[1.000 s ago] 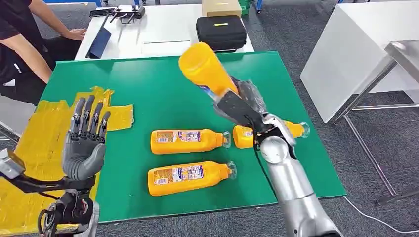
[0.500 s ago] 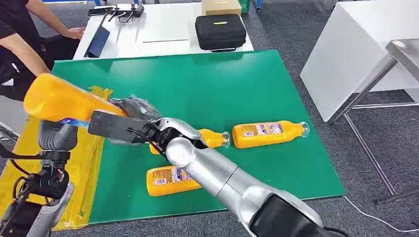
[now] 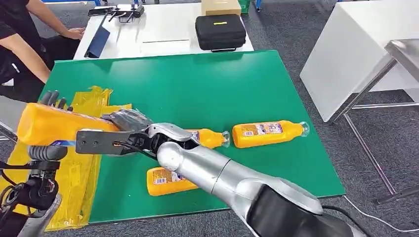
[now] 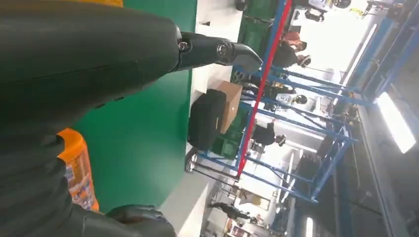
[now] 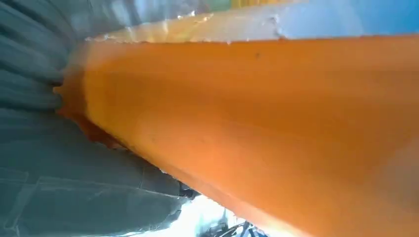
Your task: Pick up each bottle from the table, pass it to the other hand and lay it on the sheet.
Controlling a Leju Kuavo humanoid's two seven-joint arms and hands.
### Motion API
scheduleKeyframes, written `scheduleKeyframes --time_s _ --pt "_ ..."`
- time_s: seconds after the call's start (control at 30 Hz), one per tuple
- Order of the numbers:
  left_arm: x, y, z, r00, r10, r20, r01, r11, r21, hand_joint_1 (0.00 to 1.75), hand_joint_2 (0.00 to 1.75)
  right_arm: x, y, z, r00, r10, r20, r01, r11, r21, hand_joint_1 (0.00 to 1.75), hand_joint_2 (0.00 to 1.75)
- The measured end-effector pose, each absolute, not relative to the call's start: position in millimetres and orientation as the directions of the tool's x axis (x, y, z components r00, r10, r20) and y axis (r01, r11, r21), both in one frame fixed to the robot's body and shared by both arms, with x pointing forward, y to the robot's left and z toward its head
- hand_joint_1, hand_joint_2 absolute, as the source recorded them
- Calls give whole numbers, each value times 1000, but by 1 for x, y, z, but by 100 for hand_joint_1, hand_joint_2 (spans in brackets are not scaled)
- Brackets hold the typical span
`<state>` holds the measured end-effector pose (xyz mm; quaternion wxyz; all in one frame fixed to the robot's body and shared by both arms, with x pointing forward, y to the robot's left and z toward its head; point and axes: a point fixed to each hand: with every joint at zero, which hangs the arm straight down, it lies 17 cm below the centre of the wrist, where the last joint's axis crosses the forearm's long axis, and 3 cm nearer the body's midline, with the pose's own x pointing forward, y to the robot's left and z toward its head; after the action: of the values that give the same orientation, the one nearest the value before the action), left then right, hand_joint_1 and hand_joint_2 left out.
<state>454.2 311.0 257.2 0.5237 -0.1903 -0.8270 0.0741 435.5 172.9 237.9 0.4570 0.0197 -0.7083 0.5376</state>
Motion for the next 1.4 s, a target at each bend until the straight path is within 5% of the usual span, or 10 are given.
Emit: scheduleKeyframes --time_s 0.7,1.03,1.07,1.17,1.2,1.4 --pt "464 300 264 -315 474 822 272 875 -400 0 175 411 184 197 -621 550 559 -524 239 -817 175 175" --pt "433 299 269 -397 435 808 252 898 -360 0 175 403 194 228 -670 402 624 -522 343 -781 175 175" --pt "429 303 265 -398 427 812 242 902 -357 0 0 404 195 238 -678 377 631 -517 366 -774 175 175" --pt "407 310 252 -408 398 822 223 916 -333 0 0 412 189 278 -686 285 670 -501 483 -718 175 175" --pt "398 312 248 -412 393 822 222 918 -328 0 175 418 181 291 -679 261 686 -499 521 -692 175 175" --pt "376 331 237 -395 370 841 193 928 -318 0 175 473 114 346 -629 221 745 -450 678 -581 175 175"
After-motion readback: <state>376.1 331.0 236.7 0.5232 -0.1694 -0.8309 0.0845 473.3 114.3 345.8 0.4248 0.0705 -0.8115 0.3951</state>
